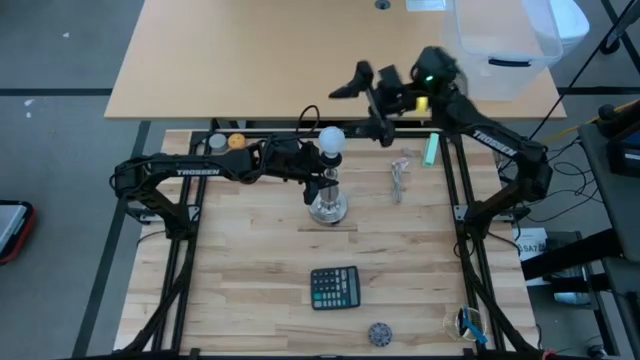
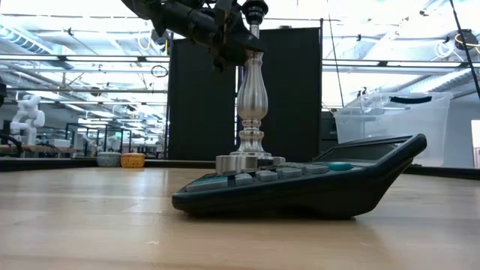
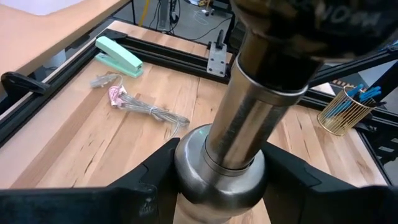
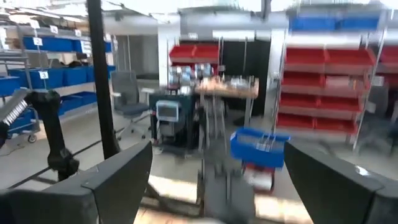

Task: Screw lightbulb
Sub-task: Remove the light bulb from the lamp

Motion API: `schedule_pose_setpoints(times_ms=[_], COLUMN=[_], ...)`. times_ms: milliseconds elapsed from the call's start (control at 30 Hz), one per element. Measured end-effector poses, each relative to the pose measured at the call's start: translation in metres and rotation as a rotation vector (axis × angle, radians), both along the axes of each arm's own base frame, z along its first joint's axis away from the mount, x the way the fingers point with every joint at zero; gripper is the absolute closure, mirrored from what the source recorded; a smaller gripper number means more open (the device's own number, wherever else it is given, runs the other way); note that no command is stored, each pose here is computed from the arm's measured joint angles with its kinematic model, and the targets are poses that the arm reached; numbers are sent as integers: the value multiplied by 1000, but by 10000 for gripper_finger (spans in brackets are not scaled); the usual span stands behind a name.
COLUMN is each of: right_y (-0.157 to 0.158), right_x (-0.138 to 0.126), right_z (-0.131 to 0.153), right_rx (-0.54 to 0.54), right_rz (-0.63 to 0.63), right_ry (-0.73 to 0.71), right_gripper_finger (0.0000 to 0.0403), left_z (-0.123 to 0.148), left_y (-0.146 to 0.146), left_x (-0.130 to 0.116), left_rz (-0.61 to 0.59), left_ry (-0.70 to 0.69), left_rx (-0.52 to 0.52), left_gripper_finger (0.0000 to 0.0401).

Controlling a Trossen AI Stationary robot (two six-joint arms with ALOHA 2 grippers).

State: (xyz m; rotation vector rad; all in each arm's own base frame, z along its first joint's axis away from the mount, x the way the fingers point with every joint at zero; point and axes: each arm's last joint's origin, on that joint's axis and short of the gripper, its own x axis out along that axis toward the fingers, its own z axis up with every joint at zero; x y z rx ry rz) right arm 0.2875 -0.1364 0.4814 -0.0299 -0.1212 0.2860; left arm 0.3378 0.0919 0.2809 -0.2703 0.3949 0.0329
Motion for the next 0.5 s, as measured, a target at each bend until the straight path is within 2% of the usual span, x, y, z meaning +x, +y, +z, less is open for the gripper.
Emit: schedule_pose_setpoints(times_ms=[133,233,400,500], right_y=[8,17,39,54], right_x=[-15,-29,-64,-83], right_z=[36,58,92,105], right_rx=[-62,-114,-252,-277], right_rz=[-19,-82,-288,-386], right_ry=[-61,-46,34,68], right_gripper_finger=[46,46,46,46], left_z=[0,0,0,-1], left_y=[1,1,1,1], left_x=[-1,-1,-1,-1], left_rz=[1,3,5,-1], left_ry=[5,6,7,9], left_rx=[1,4,11,24], left_gripper_finger=[226,226,226,226])
